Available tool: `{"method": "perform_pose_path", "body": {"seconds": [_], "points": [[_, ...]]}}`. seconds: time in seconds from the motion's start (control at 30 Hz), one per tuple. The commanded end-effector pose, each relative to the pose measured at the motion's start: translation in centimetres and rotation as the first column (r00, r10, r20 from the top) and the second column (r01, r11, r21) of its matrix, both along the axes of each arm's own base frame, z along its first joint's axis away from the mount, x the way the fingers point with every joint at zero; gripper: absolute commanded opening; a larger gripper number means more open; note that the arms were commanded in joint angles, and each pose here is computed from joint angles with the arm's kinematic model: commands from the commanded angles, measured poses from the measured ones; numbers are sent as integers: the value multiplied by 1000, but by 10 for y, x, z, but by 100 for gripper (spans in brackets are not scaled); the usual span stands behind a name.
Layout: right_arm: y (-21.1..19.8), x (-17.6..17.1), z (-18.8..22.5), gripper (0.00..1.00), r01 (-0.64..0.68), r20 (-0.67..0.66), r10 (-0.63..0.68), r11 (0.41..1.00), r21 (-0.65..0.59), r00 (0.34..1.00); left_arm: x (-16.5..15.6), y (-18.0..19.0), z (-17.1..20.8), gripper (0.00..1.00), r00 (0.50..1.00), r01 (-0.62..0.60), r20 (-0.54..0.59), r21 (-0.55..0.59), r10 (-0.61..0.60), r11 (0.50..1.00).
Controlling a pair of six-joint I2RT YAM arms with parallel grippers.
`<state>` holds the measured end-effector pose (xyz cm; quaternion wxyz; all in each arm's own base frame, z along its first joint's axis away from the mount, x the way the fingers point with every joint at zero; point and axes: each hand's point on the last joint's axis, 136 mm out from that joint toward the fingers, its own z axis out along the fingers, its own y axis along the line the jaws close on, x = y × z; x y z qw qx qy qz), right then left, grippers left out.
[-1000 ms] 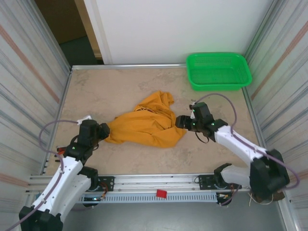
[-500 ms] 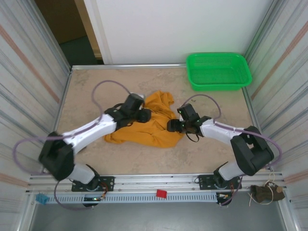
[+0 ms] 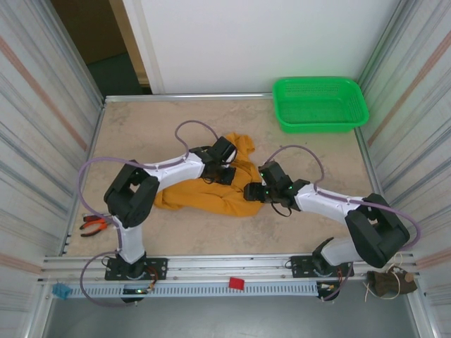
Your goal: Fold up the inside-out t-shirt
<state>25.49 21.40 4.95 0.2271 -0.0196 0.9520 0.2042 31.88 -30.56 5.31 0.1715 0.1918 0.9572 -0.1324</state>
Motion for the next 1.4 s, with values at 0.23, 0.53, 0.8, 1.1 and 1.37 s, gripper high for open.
{"method": "perform_pose_path", "body": {"seconds": [0.23, 0.53, 0.8, 1.1, 1.37], "points": [[-13, -10, 10, 0, 54, 62, -54, 999, 2, 997, 13, -5, 190, 0, 925, 93, 368, -450, 89, 888], [-9, -1, 115, 70, -39, 272, 10, 994, 103, 962, -18, 6, 250, 0, 892, 273, 450, -606, 40, 747], [24, 16, 169, 77, -198, 369, 116, 961, 194, 922, -26, 2, 253, 0, 906, 280, 423, -653, 32, 704], [45, 72, 124, 65, -188, 324, 130, 970, 152, 937, -37, 0, 275, 0, 896, 330, 444, -664, -1, 671], [63, 49, 168, 0, -426, 326, 314, 826, 369, 892, 2, 48, 232, 0, 918, 80, 339, -667, 206, 741]]}}
